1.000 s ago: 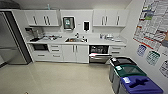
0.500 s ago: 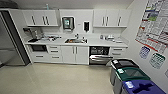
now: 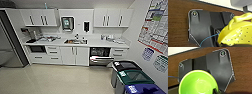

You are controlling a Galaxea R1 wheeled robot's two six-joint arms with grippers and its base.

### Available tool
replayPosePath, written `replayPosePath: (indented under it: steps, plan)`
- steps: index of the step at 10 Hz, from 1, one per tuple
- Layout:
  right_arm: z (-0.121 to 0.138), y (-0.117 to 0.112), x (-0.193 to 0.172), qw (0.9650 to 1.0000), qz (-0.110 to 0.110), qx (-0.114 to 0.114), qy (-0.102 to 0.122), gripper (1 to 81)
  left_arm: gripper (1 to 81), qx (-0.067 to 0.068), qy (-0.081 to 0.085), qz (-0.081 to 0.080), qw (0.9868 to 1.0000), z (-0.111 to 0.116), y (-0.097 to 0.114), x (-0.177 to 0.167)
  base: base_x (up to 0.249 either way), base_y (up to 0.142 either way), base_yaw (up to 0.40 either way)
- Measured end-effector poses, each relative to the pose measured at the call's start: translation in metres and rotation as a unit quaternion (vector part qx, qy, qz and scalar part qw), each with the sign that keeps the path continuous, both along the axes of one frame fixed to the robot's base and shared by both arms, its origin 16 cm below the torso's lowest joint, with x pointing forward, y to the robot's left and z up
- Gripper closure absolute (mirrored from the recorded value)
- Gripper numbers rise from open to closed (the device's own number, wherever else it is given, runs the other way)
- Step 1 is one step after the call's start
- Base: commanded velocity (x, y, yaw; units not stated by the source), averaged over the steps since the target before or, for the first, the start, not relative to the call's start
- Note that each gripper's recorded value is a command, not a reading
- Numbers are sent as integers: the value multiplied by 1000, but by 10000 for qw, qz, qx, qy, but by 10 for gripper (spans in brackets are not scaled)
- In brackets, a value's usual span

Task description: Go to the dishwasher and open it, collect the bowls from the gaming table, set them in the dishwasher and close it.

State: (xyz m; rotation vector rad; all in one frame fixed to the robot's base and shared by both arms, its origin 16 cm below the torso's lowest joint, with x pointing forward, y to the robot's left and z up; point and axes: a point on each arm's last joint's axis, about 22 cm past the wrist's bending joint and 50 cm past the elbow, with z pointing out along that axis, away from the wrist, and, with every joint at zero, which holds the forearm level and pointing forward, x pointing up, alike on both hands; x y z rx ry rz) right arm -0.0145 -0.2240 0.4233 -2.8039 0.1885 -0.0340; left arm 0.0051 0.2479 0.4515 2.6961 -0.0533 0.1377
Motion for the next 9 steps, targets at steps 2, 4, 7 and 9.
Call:
replayPosePath:
  steps: [2, 4, 7, 9]
  plan:
    - [0, 0, 0, 10000, 1, -1, 1, 811, 811, -3, -5, 1, 10000, 0, 0, 0, 142, 0, 0]
    - [0, 0, 0, 10000, -1, 1, -4, 811, 811, -5, -7, 1, 10000, 0, 0, 1, 136, 0, 0]
    - [0, 0, -3, 10000, 1, -3, 16, 811, 811, -4, -2, 1, 10000, 0, 0, 0, 132, 0, 0]
    - [0, 0, -2, 10000, 0, -2, 14, 811, 811, -8, -5, 1, 10000, 0, -1, 0, 132, 0, 0]
